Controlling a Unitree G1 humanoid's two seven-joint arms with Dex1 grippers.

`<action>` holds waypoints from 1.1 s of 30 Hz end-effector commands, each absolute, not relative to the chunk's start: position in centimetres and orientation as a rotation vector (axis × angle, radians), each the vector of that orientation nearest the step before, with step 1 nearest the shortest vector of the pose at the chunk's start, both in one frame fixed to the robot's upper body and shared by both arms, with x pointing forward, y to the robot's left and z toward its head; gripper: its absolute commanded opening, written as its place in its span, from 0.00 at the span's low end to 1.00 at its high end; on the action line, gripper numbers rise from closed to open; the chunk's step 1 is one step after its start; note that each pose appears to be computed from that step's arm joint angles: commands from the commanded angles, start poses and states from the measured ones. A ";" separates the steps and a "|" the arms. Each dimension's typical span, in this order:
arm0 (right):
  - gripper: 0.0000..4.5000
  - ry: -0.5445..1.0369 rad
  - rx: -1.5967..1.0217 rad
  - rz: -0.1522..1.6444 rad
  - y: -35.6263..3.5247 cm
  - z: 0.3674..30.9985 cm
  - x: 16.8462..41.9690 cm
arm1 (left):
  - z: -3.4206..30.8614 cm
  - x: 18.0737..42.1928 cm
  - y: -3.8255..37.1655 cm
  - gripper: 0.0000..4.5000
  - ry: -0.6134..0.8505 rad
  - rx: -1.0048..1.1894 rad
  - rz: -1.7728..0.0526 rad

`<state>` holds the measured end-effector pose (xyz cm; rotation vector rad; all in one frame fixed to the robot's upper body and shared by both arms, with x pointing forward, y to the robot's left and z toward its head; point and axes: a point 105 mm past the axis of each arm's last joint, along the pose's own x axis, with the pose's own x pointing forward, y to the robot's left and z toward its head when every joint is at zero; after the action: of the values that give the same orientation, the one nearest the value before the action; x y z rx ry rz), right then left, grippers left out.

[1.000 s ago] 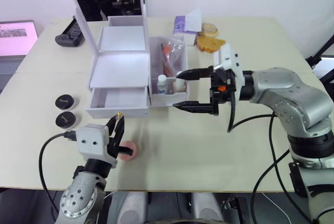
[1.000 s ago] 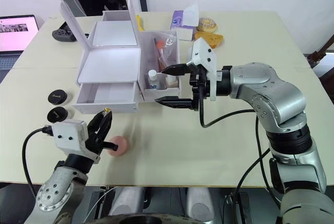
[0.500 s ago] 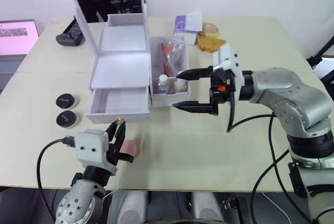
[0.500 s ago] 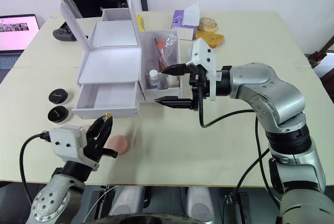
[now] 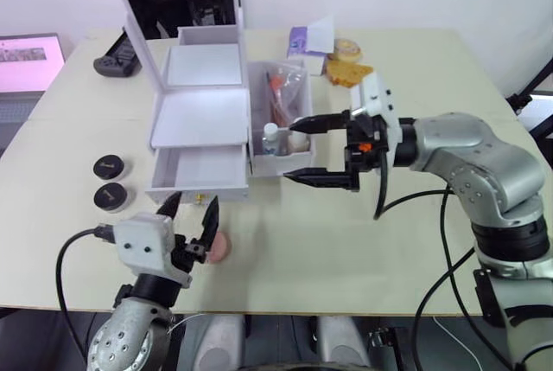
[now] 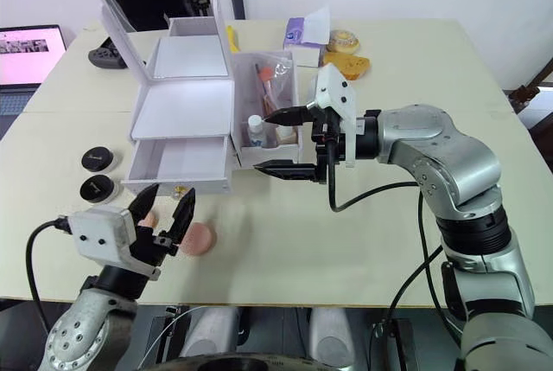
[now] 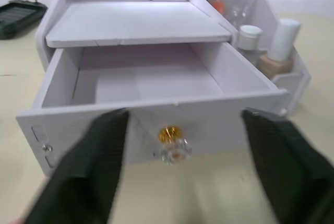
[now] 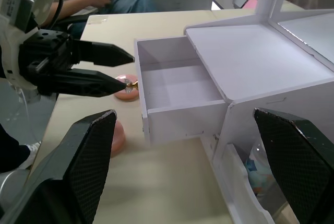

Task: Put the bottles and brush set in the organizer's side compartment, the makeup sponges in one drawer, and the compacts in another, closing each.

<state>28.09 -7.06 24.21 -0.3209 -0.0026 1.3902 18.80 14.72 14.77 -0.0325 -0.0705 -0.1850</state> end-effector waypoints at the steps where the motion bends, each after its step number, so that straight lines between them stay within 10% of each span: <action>1: 1.00 -0.057 -0.353 1.408 -7.2 25.5 27.8 | 16.1 16.8 15.1 0.99 -0.132 -0.076 -0.207; 8: 1.00 -0.045 -0.386 1.346 -10.2 25.3 28.9 | 16.3 13.5 15.7 0.99 -0.104 -0.074 -0.343; 14: 1.00 -0.040 -0.448 1.172 -16.9 24.9 30.2 | 14.6 13.8 27.3 0.99 -0.063 0.081 -0.222; 24: 1.00 -0.057 -0.379 0.935 -22.9 22.9 30.9 | 19.4 16.7 37.9 0.99 -0.037 0.086 -0.285; 33: 1.00 -0.002 -0.344 0.786 -27.7 19.3 30.5 | 21.4 20.2 38.5 0.99 0.018 0.151 -0.433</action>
<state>30.83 -27.08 18.57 -0.3140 0.0384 0.8102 20.03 38.39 21.22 0.1294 0.0000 -0.4172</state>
